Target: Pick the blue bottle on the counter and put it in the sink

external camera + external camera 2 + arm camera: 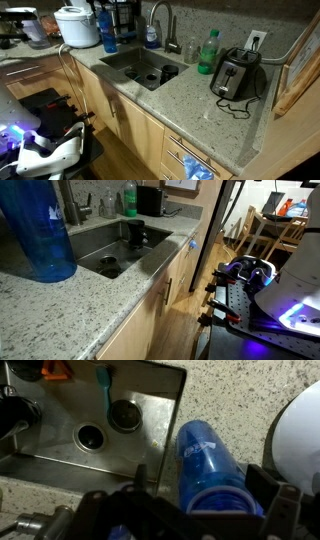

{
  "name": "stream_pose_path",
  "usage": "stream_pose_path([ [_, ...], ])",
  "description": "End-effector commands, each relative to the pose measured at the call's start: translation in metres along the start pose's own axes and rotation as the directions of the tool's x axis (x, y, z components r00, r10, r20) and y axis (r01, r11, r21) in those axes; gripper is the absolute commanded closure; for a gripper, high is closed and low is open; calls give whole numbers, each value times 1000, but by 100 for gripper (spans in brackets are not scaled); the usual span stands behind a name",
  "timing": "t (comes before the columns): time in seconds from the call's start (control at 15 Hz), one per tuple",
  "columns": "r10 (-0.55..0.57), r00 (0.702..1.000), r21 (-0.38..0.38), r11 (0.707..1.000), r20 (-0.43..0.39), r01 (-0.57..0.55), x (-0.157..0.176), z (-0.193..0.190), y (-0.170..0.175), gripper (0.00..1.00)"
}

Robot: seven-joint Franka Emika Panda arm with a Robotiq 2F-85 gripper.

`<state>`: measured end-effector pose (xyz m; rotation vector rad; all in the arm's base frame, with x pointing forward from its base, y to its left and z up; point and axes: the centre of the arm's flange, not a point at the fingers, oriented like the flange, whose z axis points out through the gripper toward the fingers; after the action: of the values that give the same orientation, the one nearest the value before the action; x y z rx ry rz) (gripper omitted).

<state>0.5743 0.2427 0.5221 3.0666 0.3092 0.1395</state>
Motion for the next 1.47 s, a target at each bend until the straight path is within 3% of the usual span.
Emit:
stream_pose_path([
  [0.0, -50, 998, -21, 999, -27, 50, 13, -3, -13, 0],
  [1.27, -91, 993, 20, 996, -76, 92, 51, 1, -35, 1],
  [1.33, -94, 992, 21, 995, -80, 95, 51, 0, -36, 26],
  [1.4, -96, 992, 23, 995, -84, 98, 51, -1, -37, 26],
])
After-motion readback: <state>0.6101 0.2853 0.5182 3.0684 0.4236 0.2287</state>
